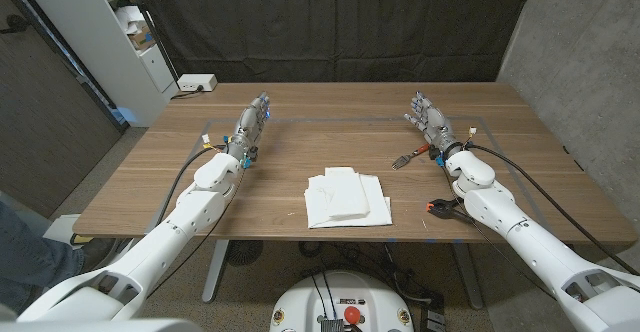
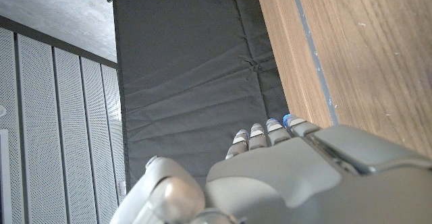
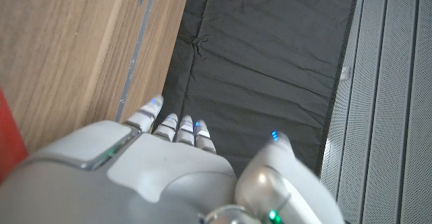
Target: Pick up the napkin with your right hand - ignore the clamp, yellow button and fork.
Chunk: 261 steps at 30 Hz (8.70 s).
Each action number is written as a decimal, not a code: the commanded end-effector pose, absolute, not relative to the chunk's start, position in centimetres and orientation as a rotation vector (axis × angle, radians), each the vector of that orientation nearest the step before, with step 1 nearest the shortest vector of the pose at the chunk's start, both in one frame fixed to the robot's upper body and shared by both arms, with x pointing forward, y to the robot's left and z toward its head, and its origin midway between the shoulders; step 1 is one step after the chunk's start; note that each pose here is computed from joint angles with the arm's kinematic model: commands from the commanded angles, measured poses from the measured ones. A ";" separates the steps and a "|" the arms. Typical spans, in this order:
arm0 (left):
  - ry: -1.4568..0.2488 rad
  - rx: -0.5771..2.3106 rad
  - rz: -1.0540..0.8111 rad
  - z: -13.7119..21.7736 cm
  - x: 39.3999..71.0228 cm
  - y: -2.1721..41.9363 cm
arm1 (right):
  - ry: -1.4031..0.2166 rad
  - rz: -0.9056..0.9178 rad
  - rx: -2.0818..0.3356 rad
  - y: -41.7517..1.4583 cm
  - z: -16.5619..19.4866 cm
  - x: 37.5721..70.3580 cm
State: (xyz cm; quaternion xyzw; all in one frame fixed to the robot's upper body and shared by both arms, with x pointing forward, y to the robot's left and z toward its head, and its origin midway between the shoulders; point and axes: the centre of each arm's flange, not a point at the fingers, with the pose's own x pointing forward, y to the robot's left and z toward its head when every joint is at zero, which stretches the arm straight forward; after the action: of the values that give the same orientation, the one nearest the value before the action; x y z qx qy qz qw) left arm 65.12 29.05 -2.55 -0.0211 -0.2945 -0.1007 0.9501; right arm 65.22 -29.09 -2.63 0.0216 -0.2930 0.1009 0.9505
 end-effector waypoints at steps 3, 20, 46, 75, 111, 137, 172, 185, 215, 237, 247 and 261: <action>-0.592 -0.034 -0.199 -2.7 64.8 29.2 | -0.603 0.200 0.033 -29.5 -2.3 64.7; -0.585 -0.005 -0.216 -2.3 64.7 28.9 | -0.606 0.226 0.015 -29.0 -2.5 64.2; -0.580 -0.005 -0.233 -2.4 65.0 28.2 | -0.693 0.261 -0.039 -29.4 -2.3 60.8; -0.572 0.007 -0.233 -2.4 64.7 27.5 | -0.771 0.310 -0.067 -29.6 -1.7 57.8; -0.562 0.026 -0.238 -1.8 65.1 28.2 | -0.878 0.381 -0.090 -27.9 -2.3 56.0; -0.563 0.030 -0.260 -1.6 65.2 27.2 | -0.943 0.415 -0.197 -27.8 -2.1 53.7; -0.562 0.042 -0.268 -1.7 65.0 27.8 | -1.047 0.468 -0.354 -24.9 -2.9 50.8; -0.557 0.047 -0.272 -1.8 64.9 27.7 | -1.087 0.469 -0.427 -24.0 -3.5 50.1; -0.536 0.060 -0.253 -3.1 64.5 26.6 | -1.235 0.442 -0.792 -22.8 -3.6 48.5; -0.538 0.058 -0.260 -2.7 65.0 26.4 | -1.300 0.434 -0.960 -21.8 -3.3 47.9; -0.536 0.071 -0.253 -2.3 65.0 26.3 | -1.328 0.421 -1.034 -21.5 -3.3 47.7; -0.547 0.071 -0.254 -1.8 64.8 26.4 | -1.362 0.409 -1.138 -20.6 -3.7 47.7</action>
State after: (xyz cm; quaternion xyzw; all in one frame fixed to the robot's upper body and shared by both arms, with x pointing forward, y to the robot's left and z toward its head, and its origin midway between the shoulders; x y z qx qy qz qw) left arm 64.95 26.37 -2.38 0.0322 -0.2637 -0.1257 0.9558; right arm 47.61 -21.37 -3.18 -0.4572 -0.5861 0.1856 0.6427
